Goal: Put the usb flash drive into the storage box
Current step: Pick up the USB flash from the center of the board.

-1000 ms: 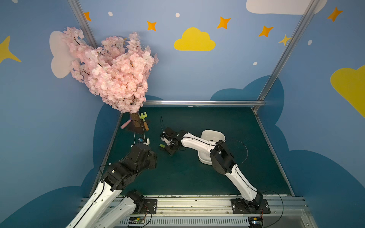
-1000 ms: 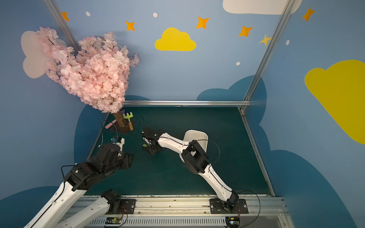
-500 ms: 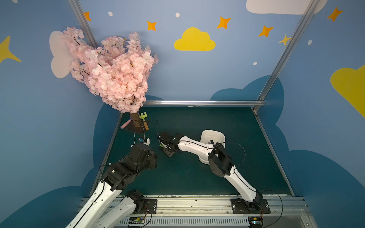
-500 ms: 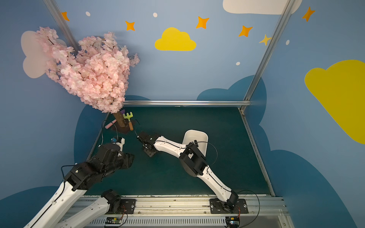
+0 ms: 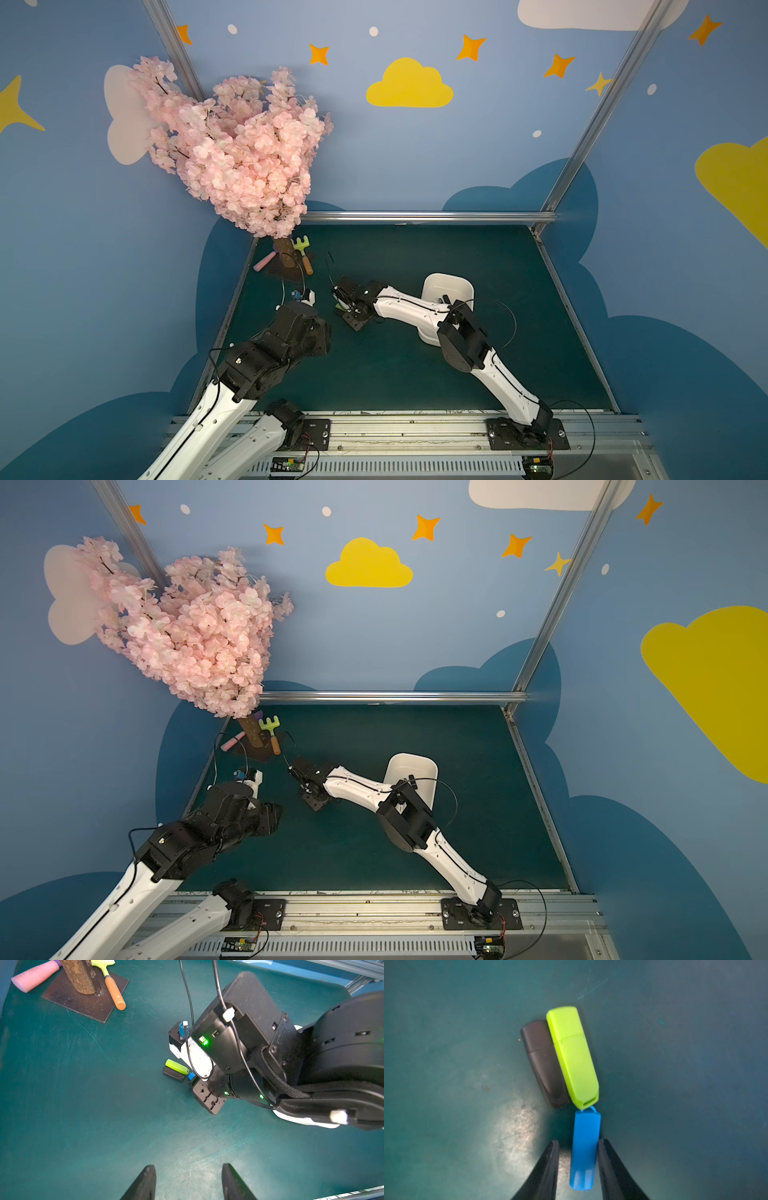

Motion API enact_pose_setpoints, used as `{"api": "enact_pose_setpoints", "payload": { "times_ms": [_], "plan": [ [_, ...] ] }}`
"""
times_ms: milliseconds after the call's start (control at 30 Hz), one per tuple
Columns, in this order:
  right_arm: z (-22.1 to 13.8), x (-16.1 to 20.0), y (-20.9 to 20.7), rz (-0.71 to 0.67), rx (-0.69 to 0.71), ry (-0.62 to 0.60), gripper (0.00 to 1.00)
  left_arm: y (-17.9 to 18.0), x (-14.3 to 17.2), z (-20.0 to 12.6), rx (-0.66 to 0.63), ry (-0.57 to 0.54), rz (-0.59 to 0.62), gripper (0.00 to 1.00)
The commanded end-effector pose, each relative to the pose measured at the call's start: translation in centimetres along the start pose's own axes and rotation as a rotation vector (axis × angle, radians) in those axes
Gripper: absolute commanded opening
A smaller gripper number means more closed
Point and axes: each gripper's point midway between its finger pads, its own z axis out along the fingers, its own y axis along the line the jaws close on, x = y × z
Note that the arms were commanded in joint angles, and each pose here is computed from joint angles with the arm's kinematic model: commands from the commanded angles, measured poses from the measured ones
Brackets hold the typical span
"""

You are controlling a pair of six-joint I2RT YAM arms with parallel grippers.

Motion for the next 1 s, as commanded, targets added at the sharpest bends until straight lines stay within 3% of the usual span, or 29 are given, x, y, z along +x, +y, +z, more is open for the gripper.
{"api": "enact_pose_setpoints", "payload": {
  "times_ms": [0,500,800,967],
  "plan": [
    [2.8,3.6,-0.9,0.018,0.014,0.131,0.33,0.2,0.2,0.2,-0.008,0.004,0.004,0.55],
    [0.4,2.7,-0.9,0.027,-0.036,0.110,0.19,0.2,0.2,0.2,-0.010,0.002,0.002,0.55],
    [-7.2,-0.1,-1.5,0.012,-0.056,-0.034,0.12,0.3,0.2,0.3,-0.013,0.002,0.002,0.55],
    [-12.8,0.0,-4.2,0.032,-0.011,-0.123,0.12,0.3,0.2,0.3,-0.012,0.003,0.001,0.55]
  ]
}}
